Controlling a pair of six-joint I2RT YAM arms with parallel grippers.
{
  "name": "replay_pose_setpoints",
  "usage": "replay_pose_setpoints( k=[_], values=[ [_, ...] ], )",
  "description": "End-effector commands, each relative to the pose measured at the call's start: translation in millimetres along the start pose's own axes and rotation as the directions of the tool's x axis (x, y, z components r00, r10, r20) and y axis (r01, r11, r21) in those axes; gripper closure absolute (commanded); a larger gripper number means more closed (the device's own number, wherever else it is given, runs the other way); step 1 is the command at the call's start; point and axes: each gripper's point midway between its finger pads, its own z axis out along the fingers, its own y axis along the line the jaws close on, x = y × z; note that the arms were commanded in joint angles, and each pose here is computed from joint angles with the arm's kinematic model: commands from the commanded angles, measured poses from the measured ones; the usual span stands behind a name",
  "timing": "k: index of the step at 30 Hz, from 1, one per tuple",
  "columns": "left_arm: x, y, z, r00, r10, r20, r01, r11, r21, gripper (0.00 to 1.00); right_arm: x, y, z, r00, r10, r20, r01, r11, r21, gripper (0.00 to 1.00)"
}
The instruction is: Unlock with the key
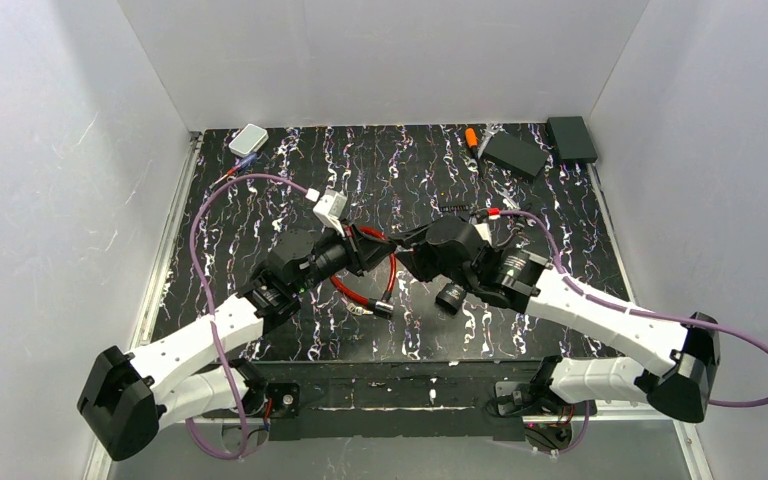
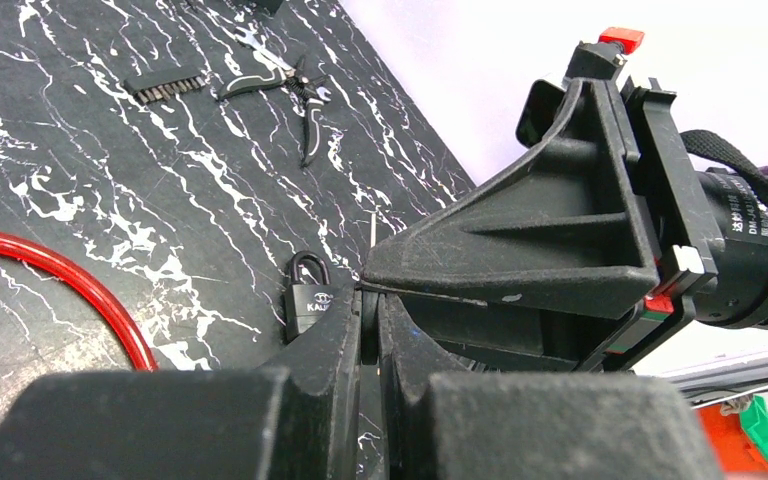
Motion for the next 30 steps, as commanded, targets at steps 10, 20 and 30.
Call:
replay_pose_setpoints(
  k=[10,20,30],
  values=[
    [-43.9,-10.2,-31.5,0.962,0.258,0.091,-0.254,0.966,-0.047,1.00,-54.2,24.2,-40.8,0.940,-0.245,0.239,0.271,0.959,-0.082,0.09],
    [-77.5,8.9,-47.1,0.899,0.430,0.076,-0.409,0.890,-0.201,1.00,-90.1,-5.6,-62.0,0.831,-0.431,0.351,0.473,0.880,-0.040,0.02],
    [-96.4,47.4,-60.9,0.845,0.534,0.006,-0.495,0.788,-0.367,1.00,-120.6,-64.5,-70.4,0.801,-0.474,0.366,0.440,0.880,0.178,0.02]
  ],
)
